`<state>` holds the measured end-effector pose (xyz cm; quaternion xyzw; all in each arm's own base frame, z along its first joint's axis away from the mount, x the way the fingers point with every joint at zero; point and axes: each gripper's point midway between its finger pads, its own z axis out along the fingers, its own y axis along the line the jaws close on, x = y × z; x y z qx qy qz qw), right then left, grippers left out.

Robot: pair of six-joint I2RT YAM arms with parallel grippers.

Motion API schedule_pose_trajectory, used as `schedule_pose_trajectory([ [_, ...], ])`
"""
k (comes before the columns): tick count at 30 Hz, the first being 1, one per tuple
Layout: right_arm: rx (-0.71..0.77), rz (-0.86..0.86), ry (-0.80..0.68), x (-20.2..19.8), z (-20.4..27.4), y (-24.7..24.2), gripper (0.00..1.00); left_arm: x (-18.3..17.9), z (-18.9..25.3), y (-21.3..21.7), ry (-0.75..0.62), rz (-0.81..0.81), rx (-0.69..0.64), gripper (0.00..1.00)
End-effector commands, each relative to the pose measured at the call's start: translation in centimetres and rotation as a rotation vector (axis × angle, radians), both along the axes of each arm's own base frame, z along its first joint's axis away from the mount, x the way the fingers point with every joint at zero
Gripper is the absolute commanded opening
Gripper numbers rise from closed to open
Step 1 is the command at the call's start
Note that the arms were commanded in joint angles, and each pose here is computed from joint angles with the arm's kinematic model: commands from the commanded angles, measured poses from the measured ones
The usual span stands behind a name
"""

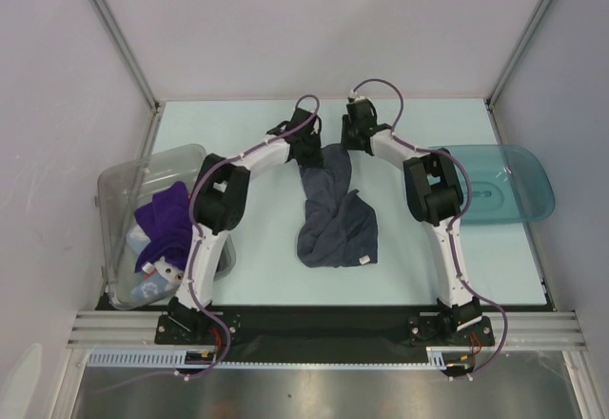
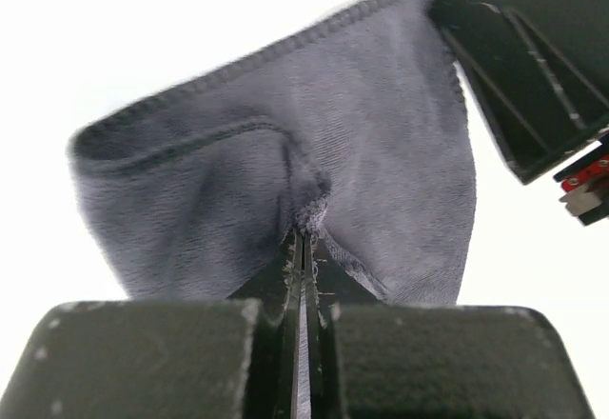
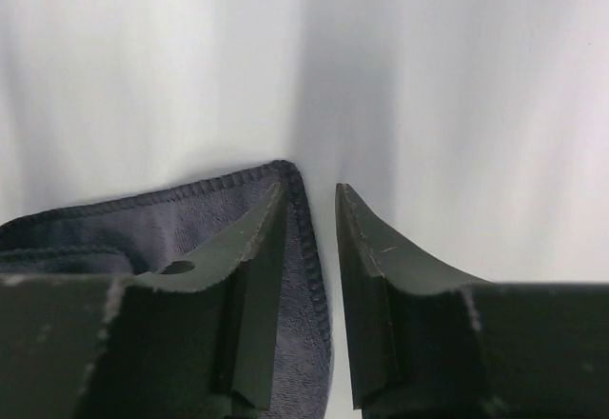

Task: Fold and stack the towels
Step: Flatten out the crumpled towel

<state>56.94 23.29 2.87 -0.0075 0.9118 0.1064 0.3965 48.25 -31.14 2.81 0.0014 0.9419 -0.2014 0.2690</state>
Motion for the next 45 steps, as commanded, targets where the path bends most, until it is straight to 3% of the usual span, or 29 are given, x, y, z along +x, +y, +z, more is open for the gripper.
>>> schedule_pose_trajectory([
  [1, -0.053, -0.008, 0.094, -1.4, -2.9, -0.3, 0.31, 1.4, 5.7, 1.3, -0.082, 0.056, -0.08, 0.0],
  [7, -0.043, -0.012, 0.15, -1.8, -4.2, 0.1, 0.21, 1.1, 7.3, 2.6, -0.09, 0.072, -0.091, 0.0],
  [11, -0.027, 0.003, 0.155, -2.1, -4.1, 0.7, 0.07, 0.3, 7.1, 3.6, -0.055, 0.081, -0.064, 0.0],
  [16, 0.014, 0.033, 0.154, -2.7, -3.2, 1.2, 0.03, -0.6, 5.2, 8.7, 0.011, 0.179, 0.039, 0.0],
  [19, 0.088, 0.106, 0.166, -3.5, -2.2, 2.6, 0.13, -1.0, 4.2, 11.4, 0.041, 0.229, 0.046, 0.0],
  [20, 0.096, 0.113, 0.17, -3.7, -2.2, 2.7, 0.21, -1.2, 4.1, 11.7, 0.047, 0.232, 0.045, 0.0],
  [23, 0.096, 0.124, 0.178, -4.2, -2.4, 2.7, 0.34, -1.7, 3.3, 12.3, 0.064, 0.227, 0.051, 0.0],
  [32, 0.083, 0.166, 0.215, -5.3, -3.9, 3.2, 0.39, -2.4, 1.5, 12.0, 0.09, 0.203, 0.042, 0.0],
  [40, 0.408, 0.403, 0.177, -7.0, 0.7, 7.2, 0.48, -2.3, 1.2, 12.3, 0.09, 0.203, 0.06, 0.0],
  [45, 0.441, 0.464, 0.188, -8.4, 1.2, 7.5, 0.53, -2.3, 1.2, 12.4, 0.088, 0.2, 0.066, 0.0],
])
